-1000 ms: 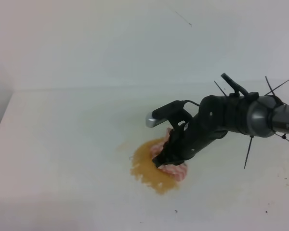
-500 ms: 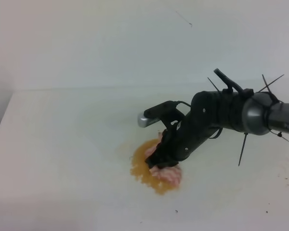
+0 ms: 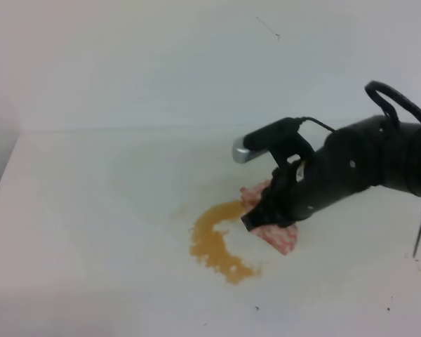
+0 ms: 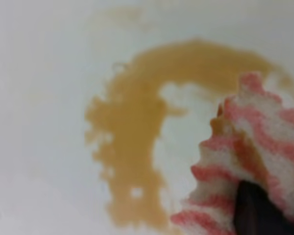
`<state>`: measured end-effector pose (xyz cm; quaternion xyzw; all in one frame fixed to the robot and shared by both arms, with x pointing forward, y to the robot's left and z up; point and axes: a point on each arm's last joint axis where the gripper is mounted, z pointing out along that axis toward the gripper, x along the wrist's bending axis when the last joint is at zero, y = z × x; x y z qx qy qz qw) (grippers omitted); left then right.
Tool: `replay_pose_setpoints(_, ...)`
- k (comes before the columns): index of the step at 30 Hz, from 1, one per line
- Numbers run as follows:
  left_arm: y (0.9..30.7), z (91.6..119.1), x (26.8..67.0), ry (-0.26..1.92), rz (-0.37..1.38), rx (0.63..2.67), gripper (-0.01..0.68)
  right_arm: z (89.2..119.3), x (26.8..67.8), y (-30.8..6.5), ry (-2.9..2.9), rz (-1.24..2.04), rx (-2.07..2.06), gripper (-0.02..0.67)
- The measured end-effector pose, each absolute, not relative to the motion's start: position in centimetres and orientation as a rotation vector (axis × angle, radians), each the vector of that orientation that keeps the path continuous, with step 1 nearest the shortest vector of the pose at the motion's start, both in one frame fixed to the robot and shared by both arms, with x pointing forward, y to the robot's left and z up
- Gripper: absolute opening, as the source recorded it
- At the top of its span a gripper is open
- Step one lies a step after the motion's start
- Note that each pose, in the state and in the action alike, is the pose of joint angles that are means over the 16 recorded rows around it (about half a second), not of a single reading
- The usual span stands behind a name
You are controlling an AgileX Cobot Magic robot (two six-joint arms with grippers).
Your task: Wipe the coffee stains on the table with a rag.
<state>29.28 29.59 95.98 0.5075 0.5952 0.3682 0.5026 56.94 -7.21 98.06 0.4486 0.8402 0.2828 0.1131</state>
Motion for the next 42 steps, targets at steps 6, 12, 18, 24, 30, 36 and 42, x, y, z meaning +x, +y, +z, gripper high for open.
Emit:
replay_pose_setpoints(6, 29.6, 96.0, 29.3, 1.438, 0.889, 1.226, -0.003, 96.1, 55.5, -8.3, 2.429, 0.830, 1.378, 0.001)
replay_pose_setpoints(12, 29.6, 96.0, 29.3, 1.438, 0.889, 1.226, -0.003, 93.6, 55.6, -8.3, 2.444, 0.788, 1.431, 0.002)
replay_pose_setpoints(18, 29.6, 96.0, 29.3, 1.438, 0.889, 1.226, -0.003, 91.7, 56.1, -6.9, 2.498, 0.736, 1.441, 0.002)
replay_pose_setpoints(24, 29.6, 96.0, 29.3, 1.438, 0.889, 1.226, -0.003, 90.7, 55.8, -4.5, 2.568, 0.713, 1.404, 0.002)
replay_pose_setpoints(30, 29.6, 96.0, 29.3, 1.438, 0.889, 1.226, -0.003, 90.8, 54.9, -2.1, 2.621, 0.728, 1.340, 0.001)
replay_pose_setpoints(36, 29.6, 96.0, 29.3, 1.438, 0.889, 1.226, -0.003, 91.6, 54.6, -0.6, 2.652, 0.740, 1.280, 0.001)
replay_pose_setpoints(42, 29.6, 96.0, 29.3, 1.438, 0.889, 1.226, -0.003, 94.1, 54.9, -0.1, 2.647, 0.773, 1.206, 0.001)
